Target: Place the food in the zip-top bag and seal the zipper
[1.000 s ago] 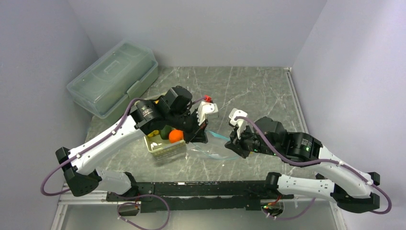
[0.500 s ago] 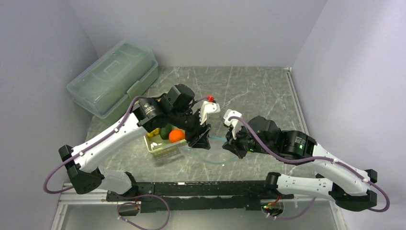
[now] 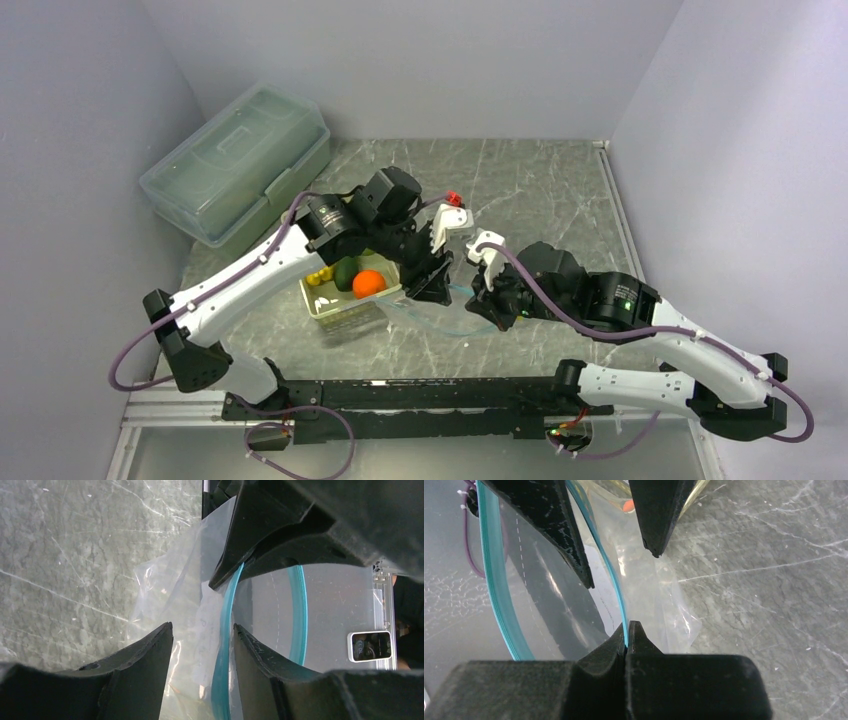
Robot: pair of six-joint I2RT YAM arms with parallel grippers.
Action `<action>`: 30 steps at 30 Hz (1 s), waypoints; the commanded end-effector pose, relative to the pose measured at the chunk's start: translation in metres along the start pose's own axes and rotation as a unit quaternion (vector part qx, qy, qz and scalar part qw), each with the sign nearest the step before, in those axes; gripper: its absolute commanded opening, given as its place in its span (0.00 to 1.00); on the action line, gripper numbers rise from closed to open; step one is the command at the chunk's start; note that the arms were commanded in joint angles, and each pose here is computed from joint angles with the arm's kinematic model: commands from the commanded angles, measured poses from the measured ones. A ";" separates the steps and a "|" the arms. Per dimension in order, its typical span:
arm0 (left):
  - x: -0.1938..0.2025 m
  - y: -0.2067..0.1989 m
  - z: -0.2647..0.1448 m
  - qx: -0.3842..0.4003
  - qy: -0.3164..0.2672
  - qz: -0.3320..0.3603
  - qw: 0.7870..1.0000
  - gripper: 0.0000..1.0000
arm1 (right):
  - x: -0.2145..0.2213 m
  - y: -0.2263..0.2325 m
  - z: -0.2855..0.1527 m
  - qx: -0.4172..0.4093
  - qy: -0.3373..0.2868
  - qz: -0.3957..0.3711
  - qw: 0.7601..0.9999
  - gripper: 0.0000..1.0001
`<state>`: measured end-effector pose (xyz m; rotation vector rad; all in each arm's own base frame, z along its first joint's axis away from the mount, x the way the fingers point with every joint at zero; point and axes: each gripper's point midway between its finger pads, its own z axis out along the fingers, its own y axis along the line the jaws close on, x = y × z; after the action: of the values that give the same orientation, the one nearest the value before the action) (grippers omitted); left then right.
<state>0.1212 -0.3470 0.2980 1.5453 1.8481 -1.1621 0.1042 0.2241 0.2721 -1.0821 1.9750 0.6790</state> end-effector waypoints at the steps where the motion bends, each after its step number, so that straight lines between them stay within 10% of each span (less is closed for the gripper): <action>1: 0.000 0.002 0.010 0.016 0.010 0.015 1.000 0.53 | -0.035 0.006 -0.005 -0.014 -0.065 -0.007 0.998 0.00; 11: 0.009 0.011 0.024 0.023 0.032 -0.001 0.999 0.40 | -0.040 0.006 -0.011 -0.015 -0.081 -0.010 0.997 0.00; 20: 0.016 0.009 0.026 0.033 0.043 -0.003 0.998 0.00 | -0.041 -0.010 -0.016 0.032 -0.091 0.003 0.995 0.02; 30: 0.007 0.041 0.012 -0.094 0.024 -0.019 0.995 0.00 | -0.051 -0.033 -0.040 0.094 -0.145 0.031 0.984 0.51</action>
<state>0.1439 -0.3692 0.2894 1.5197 1.8351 -1.1181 0.1114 0.2031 0.2700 -1.0106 1.9873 0.5904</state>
